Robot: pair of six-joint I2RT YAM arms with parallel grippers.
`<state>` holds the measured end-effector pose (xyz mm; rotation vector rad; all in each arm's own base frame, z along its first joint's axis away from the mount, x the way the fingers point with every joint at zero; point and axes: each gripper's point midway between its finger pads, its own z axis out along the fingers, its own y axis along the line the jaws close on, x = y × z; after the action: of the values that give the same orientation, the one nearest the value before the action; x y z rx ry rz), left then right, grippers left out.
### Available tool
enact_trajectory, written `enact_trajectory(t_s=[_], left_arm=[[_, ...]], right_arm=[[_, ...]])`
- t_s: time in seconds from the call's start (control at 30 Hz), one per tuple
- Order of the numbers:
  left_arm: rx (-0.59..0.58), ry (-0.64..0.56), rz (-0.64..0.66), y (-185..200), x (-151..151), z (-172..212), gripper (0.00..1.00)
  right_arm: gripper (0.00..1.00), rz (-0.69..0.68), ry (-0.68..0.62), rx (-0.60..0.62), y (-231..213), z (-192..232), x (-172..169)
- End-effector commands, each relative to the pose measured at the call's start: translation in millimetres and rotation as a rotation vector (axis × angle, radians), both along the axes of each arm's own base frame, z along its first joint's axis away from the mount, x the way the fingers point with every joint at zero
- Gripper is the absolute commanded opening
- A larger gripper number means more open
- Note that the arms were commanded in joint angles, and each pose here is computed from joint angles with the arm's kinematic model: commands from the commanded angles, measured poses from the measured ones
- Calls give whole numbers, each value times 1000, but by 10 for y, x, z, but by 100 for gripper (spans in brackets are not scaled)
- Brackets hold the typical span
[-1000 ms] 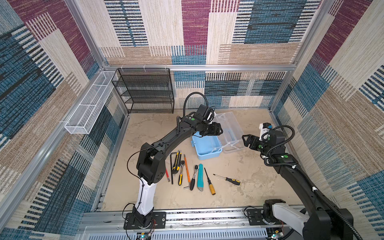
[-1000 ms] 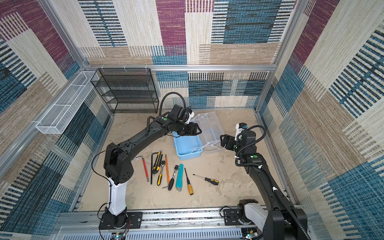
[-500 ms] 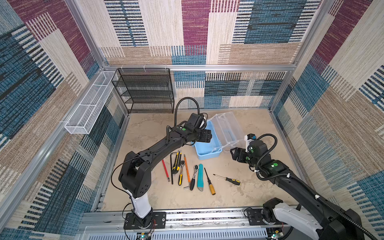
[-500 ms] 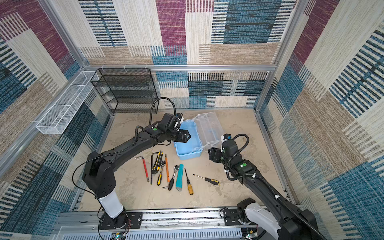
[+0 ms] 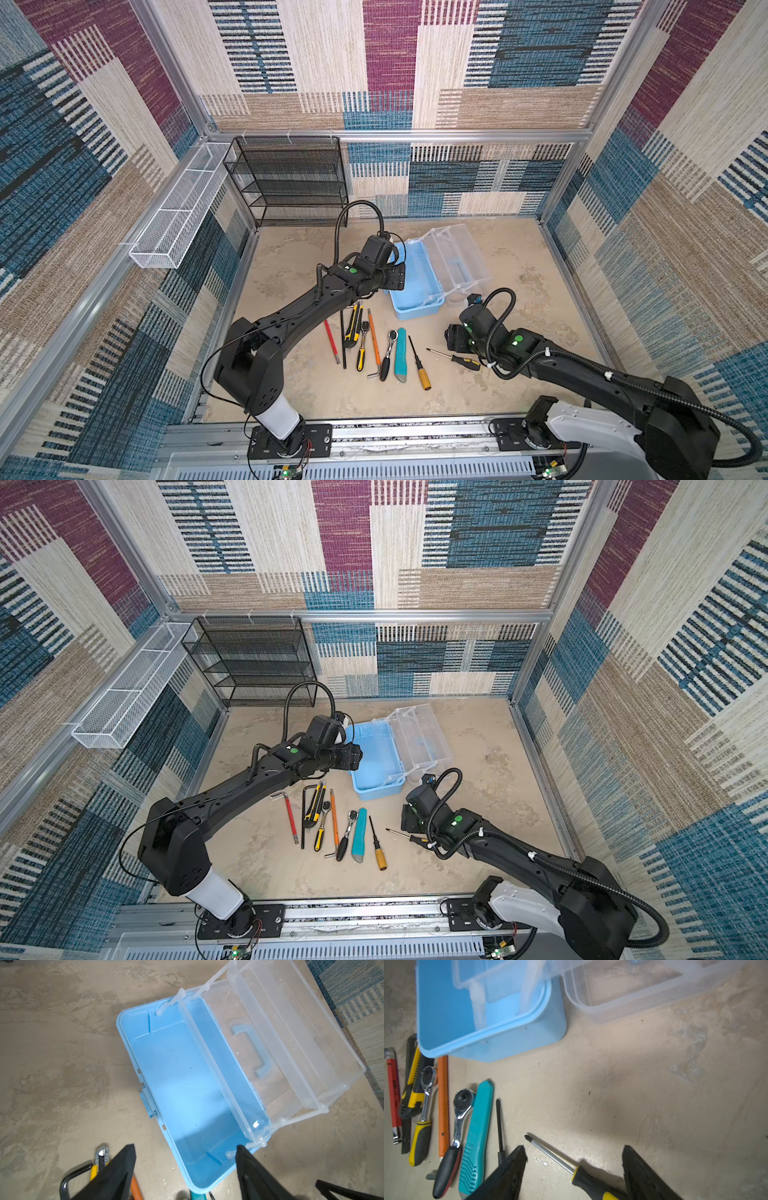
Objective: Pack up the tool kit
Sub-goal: 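Release the lid and pull the left gripper back while right gripper moves toward the tools, then lower the right gripper over the black-and-yellow screwdriver handle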
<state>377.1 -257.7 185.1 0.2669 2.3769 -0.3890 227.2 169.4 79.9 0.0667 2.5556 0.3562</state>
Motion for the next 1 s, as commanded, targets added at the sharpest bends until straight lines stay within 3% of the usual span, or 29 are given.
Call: enact_trajectory(t_s=[0.0, 0.17, 0.37, 0.7, 0.97], left_arm=[[24, -68, -6, 98, -14, 51, 79], [-16, -105, 7, 175, -82, 64, 80], [-7, -52, 44, 301, -104, -50, 81], [-47, -41, 19, 290, -179, -112, 81], [-58, -19, 7, 284, -232, -171, 80]], right_arm=[[75, -50, 37, -40, -72, -108, -78], [75, -53, 86, -46, -89, -190, -191], [83, -69, 181, -43, -135, -382, -367], [92, -82, 206, -14, -211, -386, -504], [94, -37, 210, 14, -127, -407, -519]])
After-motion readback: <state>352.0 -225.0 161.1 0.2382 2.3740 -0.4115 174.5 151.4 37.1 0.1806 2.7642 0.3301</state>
